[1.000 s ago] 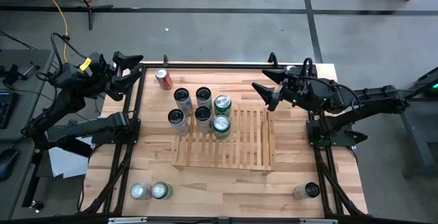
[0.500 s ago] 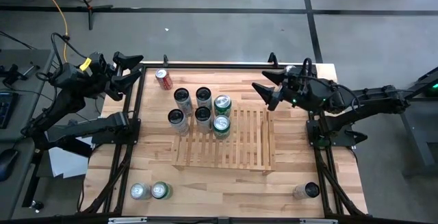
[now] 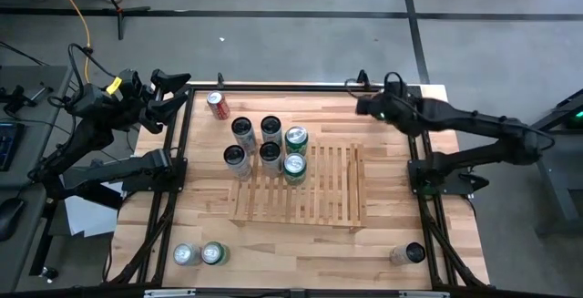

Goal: Place canned beverage on shelf
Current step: Put the right red soda can on the shelf

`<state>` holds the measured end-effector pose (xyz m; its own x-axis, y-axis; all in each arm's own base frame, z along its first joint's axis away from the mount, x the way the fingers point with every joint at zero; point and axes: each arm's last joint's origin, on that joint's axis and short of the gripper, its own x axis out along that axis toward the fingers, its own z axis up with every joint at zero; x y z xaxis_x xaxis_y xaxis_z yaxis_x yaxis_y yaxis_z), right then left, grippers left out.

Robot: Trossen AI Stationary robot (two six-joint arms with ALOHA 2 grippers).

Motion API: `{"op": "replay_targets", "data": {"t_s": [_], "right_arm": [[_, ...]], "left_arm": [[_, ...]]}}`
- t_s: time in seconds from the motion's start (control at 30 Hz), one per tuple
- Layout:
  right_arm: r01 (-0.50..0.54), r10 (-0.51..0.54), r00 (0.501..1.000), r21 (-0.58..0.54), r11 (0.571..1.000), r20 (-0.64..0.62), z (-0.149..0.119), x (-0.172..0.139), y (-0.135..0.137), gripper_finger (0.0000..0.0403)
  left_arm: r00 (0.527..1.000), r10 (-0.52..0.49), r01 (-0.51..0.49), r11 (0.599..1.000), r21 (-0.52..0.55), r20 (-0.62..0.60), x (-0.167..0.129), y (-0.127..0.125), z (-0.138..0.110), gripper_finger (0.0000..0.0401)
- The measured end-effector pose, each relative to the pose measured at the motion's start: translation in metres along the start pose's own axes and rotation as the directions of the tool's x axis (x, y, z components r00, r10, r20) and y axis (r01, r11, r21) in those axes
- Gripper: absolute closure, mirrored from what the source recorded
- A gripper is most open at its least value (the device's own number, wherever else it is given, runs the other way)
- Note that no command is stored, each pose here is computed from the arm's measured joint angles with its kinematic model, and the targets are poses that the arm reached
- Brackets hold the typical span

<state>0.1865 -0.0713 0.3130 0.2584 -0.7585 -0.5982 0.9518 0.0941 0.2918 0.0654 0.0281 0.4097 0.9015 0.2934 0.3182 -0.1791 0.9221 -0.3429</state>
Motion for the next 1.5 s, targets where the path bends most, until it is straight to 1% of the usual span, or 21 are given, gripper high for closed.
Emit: {"op": "replay_targets", "data": {"t_s": [0.07, 0.13, 0.17, 0.23, 0.33, 0.37, 0.43, 0.6, 0.8, 0.93, 1.1, 1.2, 1.33, 1.43, 1.5], "right_arm": [[0.142, -0.142, 0.99, 0.0, 0.99, -0.011, 0.006, 0.016, -0.012, 0.0013], [0.269, -0.27, 0.962, -0.019, 0.963, -0.033, 0.011, 0.03, -0.024, 0.0013], [0.316, -0.317, 0.947, -0.019, 0.948, -0.049, 0.013, 0.038, -0.028, 0.0013], [0.382, -0.382, 0.92, -0.024, 0.924, -0.087, 0.017, 0.053, -0.034, 0.0013], [0.428, -0.429, 0.898, -0.029, 0.903, -0.101, 0.023, 0.074, -0.038, 0.0013], [0.436, -0.436, 0.894, -0.022, 0.9, -0.104, 0.024, 0.081, -0.038, 0.0013], [0.419, -0.415, 0.9, -0.001, 0.908, -0.135, 0.026, 0.09, -0.038, 0.0013], [0.355, -0.353, 0.912, -0.029, 0.935, -0.21, 0.026, 0.1, -0.035, 0.0013], [0.336, -0.352, 0.914, -0.112, 0.935, -0.2, 0.024, 0.1, -0.033, 0.0013], [0.34, -0.356, 0.914, -0.111, 0.934, -0.197, 0.025, 0.1, -0.033, 0.0013], [0.324, -0.347, 0.916, -0.139, 0.936, -0.2, 0.025, 0.1, -0.032, 0.0013], [0.323, -0.347, 0.916, -0.142, 0.936, -0.201, 0.025, 0.1, -0.032, 0.0006], [0.314, -0.348, 0.916, -0.182, 0.932, -0.201, 0.025, 0.1, -0.033, 0.0004], [0.349, -0.378, 0.912, -0.18, 0.919, -0.16, 0.025, 0.1, -0.034, 0.0003], [0.358, -0.386, 0.909, -0.18, 0.916, -0.157, 0.025, 0.1, -0.034, 0.0003]], "left_arm": [[1.0, 0.0, 0.0, 1.0, -0.001, 0.0, 0.0, 0.0, 0.0, 0.0027], [1.0, -0.001, 0.001, 1.0, -0.001, 0.001, 0.0, 0.0, 0.0, 0.0027], [1.0, -0.001, 0.001, 1.0, -0.001, 0.001, 0.0, 0.0, 0.0, 0.0027], [1.0, -0.001, 0.001, 1.0, -0.001, 0.001, 0.0, 0.0, 0.0, 0.0027], [1.0, -0.002, 0.002, 1.0, -0.001, 0.003, 0.0, 0.0, 0.0, 0.0027], [1.0, -0.001, 0.001, 1.0, -0.003, 0.004, 0.0, 0.0, 0.0, 0.0027], [1.0, -0.001, 0.001, 1.0, -0.013, 0.004, 0.0, 0.0, 0.0, 0.0027], [1.0, -0.001, 0.001, 1.0, -0.018, 0.004, 0.0, 0.0, 0.0, 0.0027], [1.0, -0.001, 0.001, 1.0, -0.018, 0.004, 0.0, 0.0, 0.0, 0.0027], [1.0, -0.001, 0.001, 1.0, -0.017, 0.004, 0.0, 0.0, 0.0, 0.0027], [1.0, -0.001, 0.001, 1.0, -0.017, 0.004, 0.0, 0.0, 0.0, 0.0027], [1.0, -0.001, 0.001, 1.0, -0.017, 0.004, 0.0, 0.0, 0.0, 0.0027], [1.0, -0.001, 0.001, 1.0, -0.017, 0.004, 0.0, 0.0, 0.0, 0.0027], [1.0, -0.001, 0.001, 1.0, -0.017, 0.004, 0.0, 0.0, 0.0, 0.0027], [1.0, -0.001, 0.001, 1.0, -0.017, 0.004, 0.0, 0.0, 0.0, 0.0027]]}}
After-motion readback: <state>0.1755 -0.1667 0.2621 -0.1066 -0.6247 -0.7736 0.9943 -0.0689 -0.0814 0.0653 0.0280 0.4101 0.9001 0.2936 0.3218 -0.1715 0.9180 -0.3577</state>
